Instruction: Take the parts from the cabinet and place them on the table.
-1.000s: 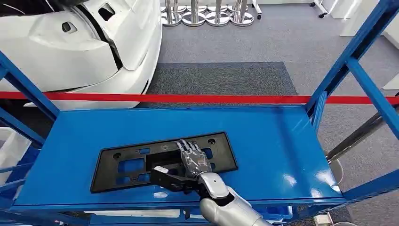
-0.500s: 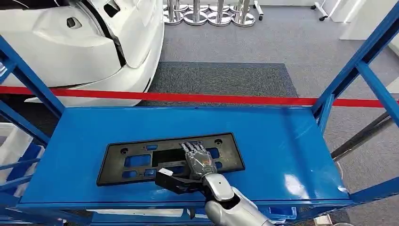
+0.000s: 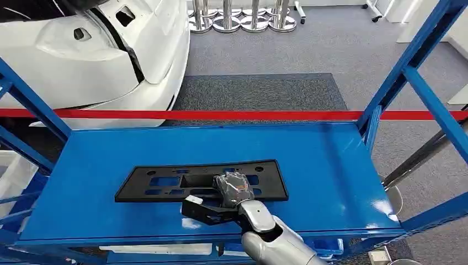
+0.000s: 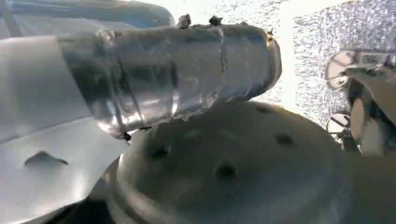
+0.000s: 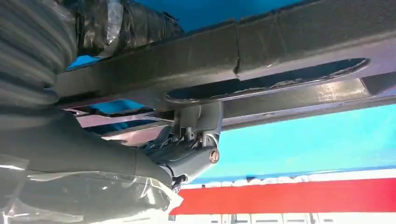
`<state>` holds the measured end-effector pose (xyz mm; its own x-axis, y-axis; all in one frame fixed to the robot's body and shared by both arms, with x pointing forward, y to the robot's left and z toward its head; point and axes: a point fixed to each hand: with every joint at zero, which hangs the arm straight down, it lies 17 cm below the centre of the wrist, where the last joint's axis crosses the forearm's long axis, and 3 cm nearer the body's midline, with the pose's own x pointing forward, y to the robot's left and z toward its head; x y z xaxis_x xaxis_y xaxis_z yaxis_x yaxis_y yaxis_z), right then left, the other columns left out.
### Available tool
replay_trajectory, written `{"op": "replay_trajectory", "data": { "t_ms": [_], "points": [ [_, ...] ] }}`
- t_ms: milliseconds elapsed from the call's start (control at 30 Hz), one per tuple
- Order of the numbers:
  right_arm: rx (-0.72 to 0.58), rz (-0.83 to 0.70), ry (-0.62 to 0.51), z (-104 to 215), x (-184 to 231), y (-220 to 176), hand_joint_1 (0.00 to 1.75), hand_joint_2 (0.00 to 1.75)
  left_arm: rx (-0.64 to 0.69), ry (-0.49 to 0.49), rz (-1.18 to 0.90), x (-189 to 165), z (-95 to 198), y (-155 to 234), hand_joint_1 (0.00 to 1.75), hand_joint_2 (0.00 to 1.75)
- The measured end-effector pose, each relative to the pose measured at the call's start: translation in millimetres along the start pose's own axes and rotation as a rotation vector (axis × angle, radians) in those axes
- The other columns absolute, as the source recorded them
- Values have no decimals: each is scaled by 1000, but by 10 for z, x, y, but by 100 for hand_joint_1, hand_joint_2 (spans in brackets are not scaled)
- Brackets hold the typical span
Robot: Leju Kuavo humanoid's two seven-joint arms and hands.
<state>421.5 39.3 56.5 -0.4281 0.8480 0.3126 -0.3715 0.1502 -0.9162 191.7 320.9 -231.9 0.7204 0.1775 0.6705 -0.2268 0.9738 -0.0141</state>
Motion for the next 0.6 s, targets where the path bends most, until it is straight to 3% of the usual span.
{"op": "replay_trajectory", "data": {
  "t_ms": [600],
  "points": [
    [3, -42, 1, -6, -71, -68, 175, 175, -6, 4, 14, -25, 13, -90, 0, 0]
  ]
}}
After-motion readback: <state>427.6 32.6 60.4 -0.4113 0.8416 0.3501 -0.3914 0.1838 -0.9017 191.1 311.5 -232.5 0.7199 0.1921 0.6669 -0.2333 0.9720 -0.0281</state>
